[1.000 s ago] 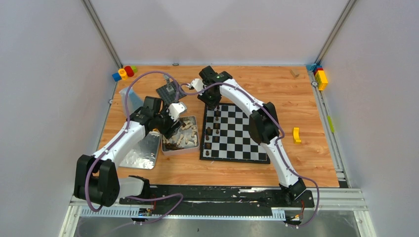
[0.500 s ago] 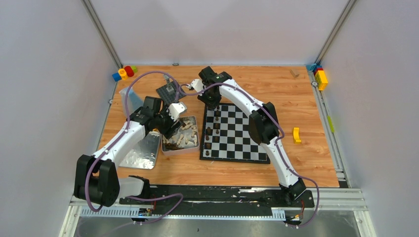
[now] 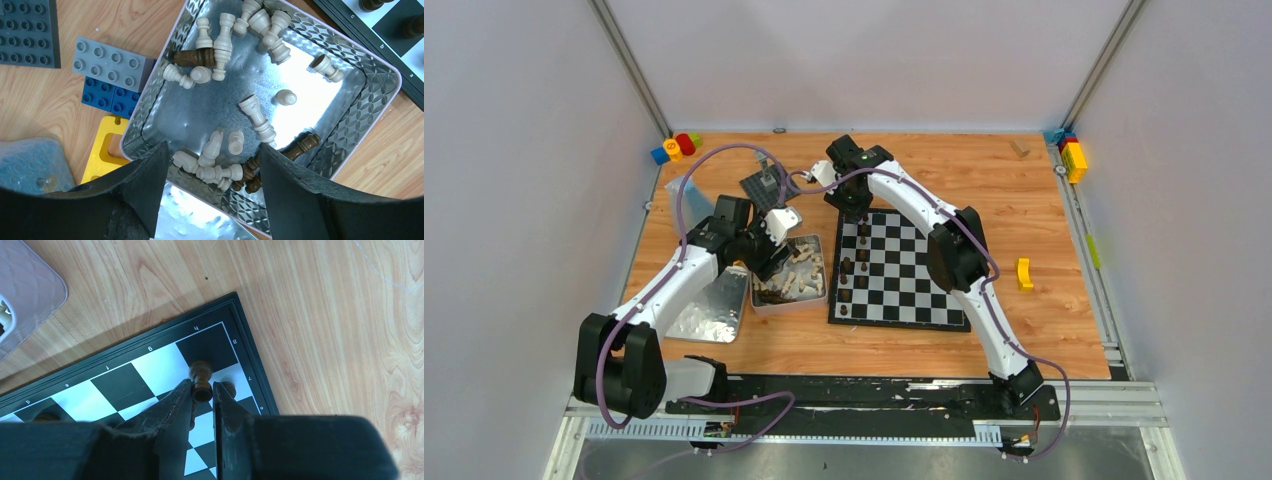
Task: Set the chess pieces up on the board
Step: Place the chess piece on the chessboard.
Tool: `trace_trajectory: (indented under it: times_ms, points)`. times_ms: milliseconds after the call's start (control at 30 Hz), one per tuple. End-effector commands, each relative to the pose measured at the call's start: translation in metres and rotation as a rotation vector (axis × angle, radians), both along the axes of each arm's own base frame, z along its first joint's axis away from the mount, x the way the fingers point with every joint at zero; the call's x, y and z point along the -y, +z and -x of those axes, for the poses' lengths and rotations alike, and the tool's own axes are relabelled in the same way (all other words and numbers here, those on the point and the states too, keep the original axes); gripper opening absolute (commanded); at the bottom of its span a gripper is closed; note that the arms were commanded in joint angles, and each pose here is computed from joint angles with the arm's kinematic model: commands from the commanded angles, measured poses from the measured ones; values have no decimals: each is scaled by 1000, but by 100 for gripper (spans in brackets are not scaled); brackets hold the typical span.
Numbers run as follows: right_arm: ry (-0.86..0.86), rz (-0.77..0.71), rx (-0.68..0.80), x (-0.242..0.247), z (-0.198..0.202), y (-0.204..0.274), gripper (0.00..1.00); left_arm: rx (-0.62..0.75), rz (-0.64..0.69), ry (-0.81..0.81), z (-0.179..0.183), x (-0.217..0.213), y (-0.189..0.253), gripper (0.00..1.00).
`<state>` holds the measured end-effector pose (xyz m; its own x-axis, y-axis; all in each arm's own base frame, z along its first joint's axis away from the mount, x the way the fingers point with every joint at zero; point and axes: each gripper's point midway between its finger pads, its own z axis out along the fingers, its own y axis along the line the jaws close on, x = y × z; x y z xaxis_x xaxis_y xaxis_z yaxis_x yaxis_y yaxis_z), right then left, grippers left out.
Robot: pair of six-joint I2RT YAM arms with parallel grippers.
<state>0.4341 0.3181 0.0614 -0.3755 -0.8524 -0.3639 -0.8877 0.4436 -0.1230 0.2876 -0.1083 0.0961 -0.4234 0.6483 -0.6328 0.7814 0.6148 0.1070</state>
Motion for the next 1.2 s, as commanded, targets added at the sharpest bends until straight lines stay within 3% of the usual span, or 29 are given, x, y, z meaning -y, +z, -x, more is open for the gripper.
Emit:
trace_trajectory:
  times_ms: [0,267,667,1167]
  points:
    - [17,0,37,-5,-4,7,24,55,21,9,-8,2,13,74]
    - [19,-4,47,-7,-7,6,23,53,19,10,-8,1,12,74]
    - [12,-20,49,-10,-7,7,9,53,18,11,-7,1,12,74]
    - [-6,-63,76,-18,-13,16,4,56,18,15,-7,0,14,74]
